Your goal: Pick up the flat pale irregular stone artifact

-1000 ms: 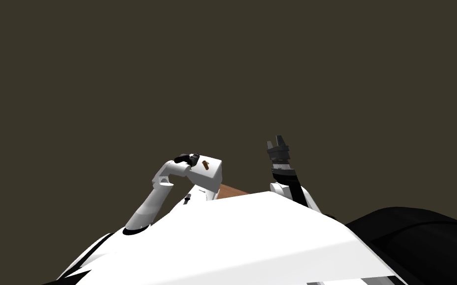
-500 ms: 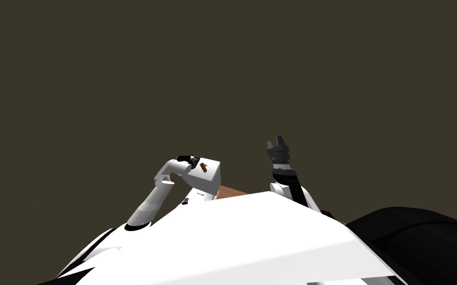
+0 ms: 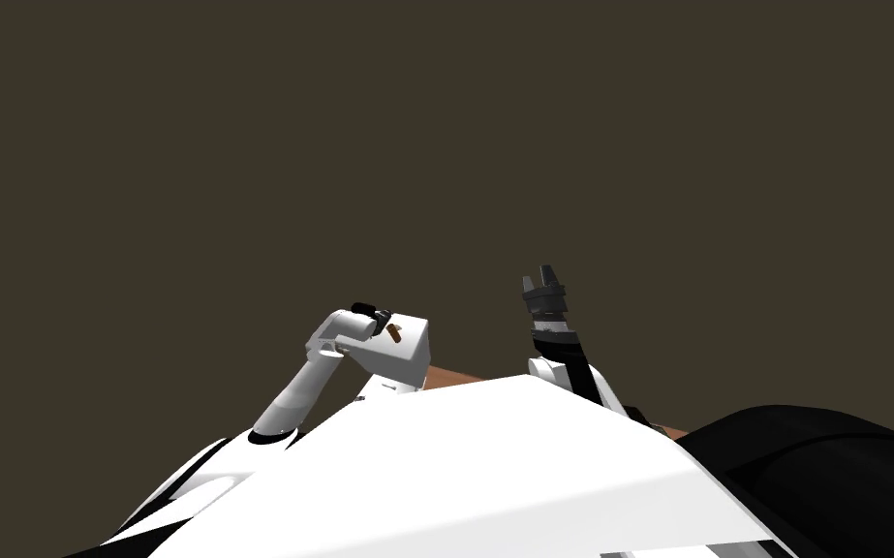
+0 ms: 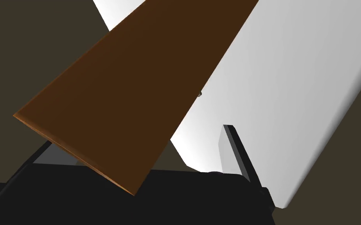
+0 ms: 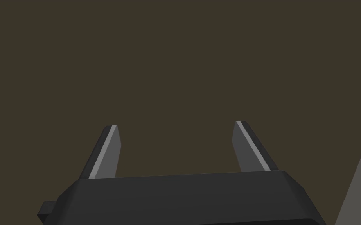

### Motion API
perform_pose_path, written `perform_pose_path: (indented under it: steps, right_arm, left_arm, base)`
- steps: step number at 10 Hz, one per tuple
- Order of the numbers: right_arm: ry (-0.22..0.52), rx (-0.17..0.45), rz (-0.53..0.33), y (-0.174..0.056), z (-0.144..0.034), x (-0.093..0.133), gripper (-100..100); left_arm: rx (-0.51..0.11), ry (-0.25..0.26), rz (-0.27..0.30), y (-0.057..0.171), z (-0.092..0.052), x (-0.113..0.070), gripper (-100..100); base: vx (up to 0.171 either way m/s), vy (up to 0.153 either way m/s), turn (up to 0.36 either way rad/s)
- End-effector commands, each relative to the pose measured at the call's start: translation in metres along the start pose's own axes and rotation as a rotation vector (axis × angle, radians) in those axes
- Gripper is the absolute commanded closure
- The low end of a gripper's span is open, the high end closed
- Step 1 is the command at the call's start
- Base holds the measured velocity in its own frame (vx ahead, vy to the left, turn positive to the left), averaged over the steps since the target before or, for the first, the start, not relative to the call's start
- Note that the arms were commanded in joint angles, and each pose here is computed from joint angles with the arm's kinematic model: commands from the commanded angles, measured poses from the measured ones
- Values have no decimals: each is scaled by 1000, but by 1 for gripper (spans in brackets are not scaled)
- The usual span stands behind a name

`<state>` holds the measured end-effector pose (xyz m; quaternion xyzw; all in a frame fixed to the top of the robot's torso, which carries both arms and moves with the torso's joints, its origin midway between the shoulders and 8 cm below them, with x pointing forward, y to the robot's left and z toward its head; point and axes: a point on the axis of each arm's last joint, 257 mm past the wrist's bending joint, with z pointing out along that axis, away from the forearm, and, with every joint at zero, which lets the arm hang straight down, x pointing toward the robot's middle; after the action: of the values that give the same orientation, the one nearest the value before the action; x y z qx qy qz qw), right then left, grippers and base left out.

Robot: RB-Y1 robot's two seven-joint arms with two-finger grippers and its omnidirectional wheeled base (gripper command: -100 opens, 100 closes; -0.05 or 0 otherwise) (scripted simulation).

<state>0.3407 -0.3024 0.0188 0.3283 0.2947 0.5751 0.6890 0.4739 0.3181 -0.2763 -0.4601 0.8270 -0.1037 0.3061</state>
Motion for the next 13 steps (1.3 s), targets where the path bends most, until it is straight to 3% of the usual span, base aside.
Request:
perform_pose_path:
  steps: [1, 13]
  right_arm:
    - [0, 0, 0, 0, 0, 0, 0]
    - [0, 0, 0, 0, 0, 0, 0]
  left_arm:
    - [-55, 19, 31, 12, 2, 6, -100]
    - [-370, 121, 184, 82, -8, 30, -100]
  base:
    - [39, 0, -111]
    - [37, 6, -75]
